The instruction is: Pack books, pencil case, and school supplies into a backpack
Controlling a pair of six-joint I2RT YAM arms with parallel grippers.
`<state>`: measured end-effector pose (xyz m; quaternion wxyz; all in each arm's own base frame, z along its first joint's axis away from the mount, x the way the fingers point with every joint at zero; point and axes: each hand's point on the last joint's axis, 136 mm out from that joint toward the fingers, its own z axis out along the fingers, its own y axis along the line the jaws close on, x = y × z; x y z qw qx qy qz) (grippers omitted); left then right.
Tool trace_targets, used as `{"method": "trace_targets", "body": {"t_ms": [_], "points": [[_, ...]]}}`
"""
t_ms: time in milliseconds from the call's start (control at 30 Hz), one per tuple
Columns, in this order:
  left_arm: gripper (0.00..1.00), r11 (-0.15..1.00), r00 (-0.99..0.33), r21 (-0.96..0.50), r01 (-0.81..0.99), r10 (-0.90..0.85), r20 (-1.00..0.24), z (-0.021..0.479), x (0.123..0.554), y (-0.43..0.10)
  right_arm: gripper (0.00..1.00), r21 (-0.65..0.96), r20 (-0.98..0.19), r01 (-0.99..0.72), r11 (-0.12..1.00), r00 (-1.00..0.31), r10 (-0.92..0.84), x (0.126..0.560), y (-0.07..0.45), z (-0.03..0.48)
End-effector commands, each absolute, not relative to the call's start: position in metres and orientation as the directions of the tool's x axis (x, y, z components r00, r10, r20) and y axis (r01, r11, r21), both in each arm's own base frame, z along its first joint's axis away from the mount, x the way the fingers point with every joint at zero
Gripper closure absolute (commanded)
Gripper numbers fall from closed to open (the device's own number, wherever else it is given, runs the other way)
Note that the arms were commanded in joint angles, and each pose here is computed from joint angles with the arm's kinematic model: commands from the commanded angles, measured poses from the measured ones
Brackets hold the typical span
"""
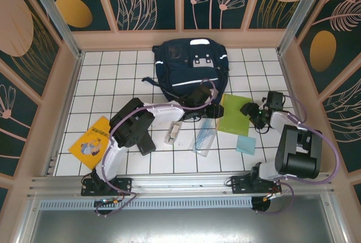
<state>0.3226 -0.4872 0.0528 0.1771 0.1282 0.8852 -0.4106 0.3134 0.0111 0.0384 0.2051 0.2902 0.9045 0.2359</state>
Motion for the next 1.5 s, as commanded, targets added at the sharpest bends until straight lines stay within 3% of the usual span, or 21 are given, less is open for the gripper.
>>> {"method": "trace_targets", "body": {"t_ms": [0,300,567,667,733,767,800,933,1133,1300,1467], "points": [[0.6,0.71,-0.931,-0.627,0.321,0.115,-0.347,0.003,0.317,-0.476,0.34,0.6,-0.226,0.357,0.716,-0.783,0.58,0.311,0.03,0.046],[0.65,0.734,-0.944,-0.612,0.293,0.122,-0.306,-0.023,0.314,-0.473,0.48,0.701,-0.268,0.231,0.675,-0.792,0.549,0.311,0.05,0.087],[0.66,0.738,-0.94,-0.604,0.301,0.123,-0.319,-0.02,0.316,-0.471,0.59,0.699,-0.218,0.251,0.67,-0.818,0.533,0.31,0.056,0.059],[0.64,0.744,-0.939,-0.597,0.302,0.123,-0.322,-0.02,0.317,-0.47,0.67,0.694,-0.205,0.261,0.671,-0.822,0.531,0.311,0.058,0.052],[0.63,0.756,-0.937,-0.582,0.301,0.119,-0.329,-0.019,0.318,-0.465,0.8,0.682,-0.211,0.269,0.68,-0.818,0.535,0.312,0.055,0.053],[0.61,0.762,-0.936,-0.576,0.297,0.112,-0.335,-0.018,0.32,-0.461,0.86,0.67,-0.222,0.273,0.69,-0.813,0.538,0.314,0.052,0.056],[0.56,0.766,-0.935,-0.572,0.293,0.103,-0.34,-0.016,0.321,-0.457,0.99,0.653,-0.238,0.28,0.704,-0.806,0.541,0.315,0.047,0.058],[0.33,0.765,-0.931,-0.584,0.271,0.055,-0.36,0.007,0.329,-0.439,1.0,0.622,-0.315,0.282,0.731,-0.764,0.563,0.325,0.028,0.086],[0.08,0.689,-0.899,-0.676,0.262,-0.081,-0.431,0.079,0.357,-0.424,1.0,0.617,-0.424,0.225,0.754,-0.712,0.56,0.34,0.015,0.143],[0.02,0.58,-0.883,-0.765,0.281,-0.156,-0.443,0.122,0.375,-0.434,1.0,0.684,-0.458,0.11,0.721,-0.704,0.543,0.349,0.031,0.187],[0.02,0.426,-0.905,-0.871,0.245,-0.222,-0.364,0.141,0.382,-0.444,1.0,0.753,-0.46,-0.048,0.656,-0.751,0.473,0.35,0.071,0.22]]}}
